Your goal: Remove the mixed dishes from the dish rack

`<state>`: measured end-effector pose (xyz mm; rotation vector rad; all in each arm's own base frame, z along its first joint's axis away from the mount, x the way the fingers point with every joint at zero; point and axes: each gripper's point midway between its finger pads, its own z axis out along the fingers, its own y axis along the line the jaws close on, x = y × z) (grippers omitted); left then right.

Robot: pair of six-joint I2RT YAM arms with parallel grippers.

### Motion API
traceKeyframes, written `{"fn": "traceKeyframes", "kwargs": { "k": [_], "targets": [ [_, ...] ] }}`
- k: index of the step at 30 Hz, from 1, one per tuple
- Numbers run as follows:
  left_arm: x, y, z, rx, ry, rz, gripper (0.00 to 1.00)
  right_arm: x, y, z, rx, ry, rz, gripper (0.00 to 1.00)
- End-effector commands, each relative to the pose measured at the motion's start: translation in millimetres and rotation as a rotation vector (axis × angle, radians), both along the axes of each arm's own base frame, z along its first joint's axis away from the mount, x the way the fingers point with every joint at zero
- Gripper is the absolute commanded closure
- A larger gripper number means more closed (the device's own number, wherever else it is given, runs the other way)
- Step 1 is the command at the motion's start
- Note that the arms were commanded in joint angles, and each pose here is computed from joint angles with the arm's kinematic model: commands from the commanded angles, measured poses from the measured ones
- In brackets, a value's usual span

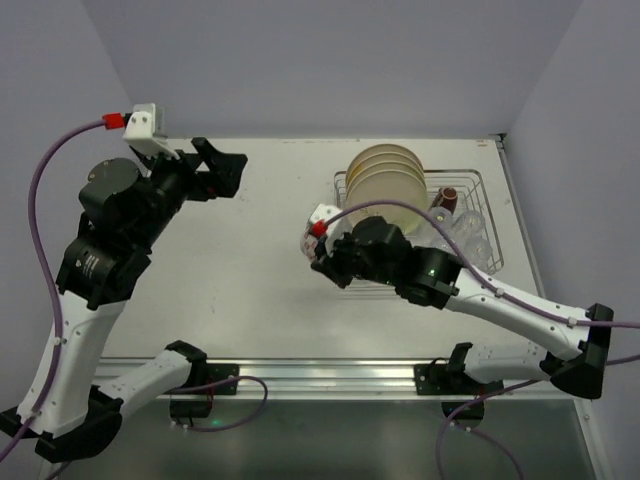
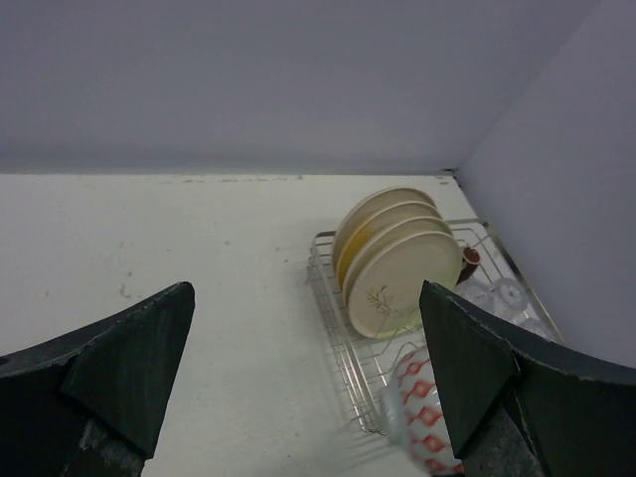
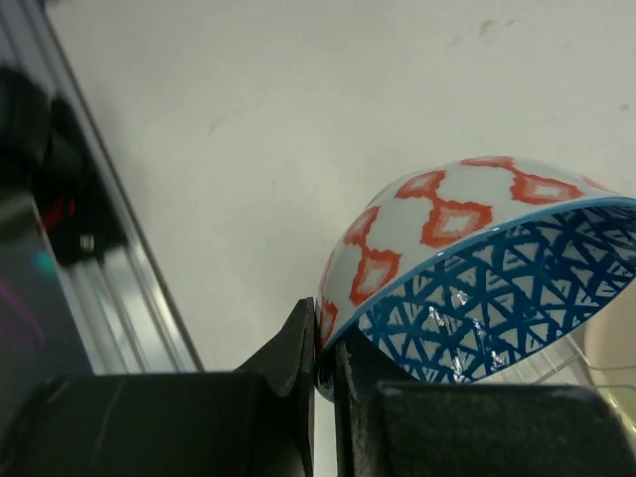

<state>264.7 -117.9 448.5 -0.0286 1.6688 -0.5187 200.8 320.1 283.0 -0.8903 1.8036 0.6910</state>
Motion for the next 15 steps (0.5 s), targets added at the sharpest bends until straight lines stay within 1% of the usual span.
{"fn": "traceKeyframes", "kwargs": {
  "k": [1,2,3,4,5,6,7,8,10,12,13,15],
  "targets": [
    [-2,-39,-27,0.026,0.149,-0.200,0.00,-31,-3,-31,-0.294,-0.148,0.227,1.00],
    [4,-48,-40,0.040,0.195,-0.228,0.00,-47,4,-34,-0.306,-0.176,0.303,1.00],
    [1,-58,-50,0.047,0.232,-0.290,0.00,-55,6,-42,-0.327,-0.202,0.349,1.00],
    [1,-64,-60,0.054,0.267,-0.324,0.00,-59,7,-45,-0.354,-0.263,0.397,1.00],
    [2,-72,-82,0.068,0.335,-0.359,0.00,-68,11,-46,-0.359,-0.293,0.441,1.00],
    [-4,-80,-91,0.064,0.365,-0.421,0.00,-72,11,-50,-0.373,-0.312,0.475,1.00],
    [-6,-84,-100,0.064,0.391,-0.443,0.00,-73,11,-52,-0.397,-0.347,0.509,1.00],
    [-9,-86,-115,0.067,0.428,-0.464,0.00,-80,13,-53,-0.397,-0.352,0.556,1.00],
    [-18,-93,-126,0.066,0.457,-0.521,0.00,-90,13,-61,-0.430,-0.360,0.655,1.00],
    [-27,-98,-138,0.071,0.488,-0.567,0.00,-90,14,-62,-0.465,-0.359,0.668,1.00],
    [-30,-100,-142,0.079,0.496,-0.580,0.00,-88,15,-70,-0.508,-0.351,0.680,1.00],
    [-33,-96,-156,0.116,0.528,-0.564,0.00,-80,12,-75,-0.588,-0.352,0.663,1.00]
  ]
}}
